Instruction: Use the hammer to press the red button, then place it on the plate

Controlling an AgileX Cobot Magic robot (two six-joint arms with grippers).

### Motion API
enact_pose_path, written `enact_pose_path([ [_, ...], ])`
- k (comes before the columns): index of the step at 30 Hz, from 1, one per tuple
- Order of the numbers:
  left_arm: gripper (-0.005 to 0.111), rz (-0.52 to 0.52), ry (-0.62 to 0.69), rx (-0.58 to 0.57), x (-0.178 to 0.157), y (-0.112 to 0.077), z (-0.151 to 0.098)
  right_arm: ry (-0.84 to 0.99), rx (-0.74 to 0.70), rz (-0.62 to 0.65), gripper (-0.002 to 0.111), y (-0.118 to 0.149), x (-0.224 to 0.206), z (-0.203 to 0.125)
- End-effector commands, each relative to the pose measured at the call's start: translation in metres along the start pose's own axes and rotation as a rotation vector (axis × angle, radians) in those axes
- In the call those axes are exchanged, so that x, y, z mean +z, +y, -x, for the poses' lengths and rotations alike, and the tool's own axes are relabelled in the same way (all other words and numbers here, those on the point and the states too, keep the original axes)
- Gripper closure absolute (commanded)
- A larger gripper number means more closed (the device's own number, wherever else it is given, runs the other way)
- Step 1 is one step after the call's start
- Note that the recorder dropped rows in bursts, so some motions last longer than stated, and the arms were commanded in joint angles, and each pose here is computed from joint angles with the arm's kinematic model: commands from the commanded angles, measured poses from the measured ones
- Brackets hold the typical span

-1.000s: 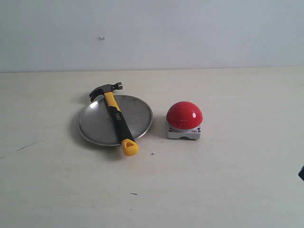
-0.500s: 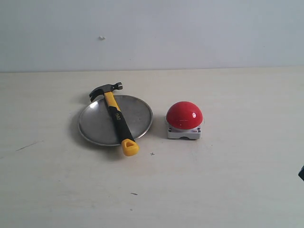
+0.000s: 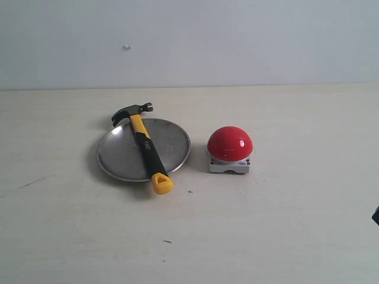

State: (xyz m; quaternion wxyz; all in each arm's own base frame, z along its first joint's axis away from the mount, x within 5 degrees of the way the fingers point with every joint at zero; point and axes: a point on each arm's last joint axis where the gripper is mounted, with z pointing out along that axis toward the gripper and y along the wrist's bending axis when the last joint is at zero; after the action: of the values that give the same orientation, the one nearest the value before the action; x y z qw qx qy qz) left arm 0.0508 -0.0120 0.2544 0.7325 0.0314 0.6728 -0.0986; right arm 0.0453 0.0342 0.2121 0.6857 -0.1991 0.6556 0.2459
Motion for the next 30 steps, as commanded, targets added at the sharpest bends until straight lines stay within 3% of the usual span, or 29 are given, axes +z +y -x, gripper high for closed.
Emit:
enact_pose_path([
  [1,0.107,0.046,0.049,0.092,0.001,0.005,-0.015,-0.005,-0.003,-0.002,0.108,0.0,0.0,-0.001],
  [5,0.107,0.072,0.055,0.12,0.003,0.009,-0.027,-0.005,-0.003,-0.002,0.108,0.0,0.0,-0.001],
  [10,0.107,0.105,0.043,0.047,0.004,0.013,-0.043,-0.005,-0.003,-0.002,0.108,0.0,0.0,-0.001],
  [13,0.107,0.114,0.04,-0.008,0.004,0.013,-0.043,-0.005,-0.003,-0.002,0.108,0.0,0.0,-0.001],
  [18,0.107,0.129,0.129,-0.009,0.003,0.014,-0.051,-0.005,-0.003,-0.002,0.108,0.0,0.0,-0.001],
  [30,0.107,0.13,0.135,-0.009,0.003,0.015,-0.052,-0.005,-0.003,-0.002,0.108,0.0,0.0,-0.001],
])
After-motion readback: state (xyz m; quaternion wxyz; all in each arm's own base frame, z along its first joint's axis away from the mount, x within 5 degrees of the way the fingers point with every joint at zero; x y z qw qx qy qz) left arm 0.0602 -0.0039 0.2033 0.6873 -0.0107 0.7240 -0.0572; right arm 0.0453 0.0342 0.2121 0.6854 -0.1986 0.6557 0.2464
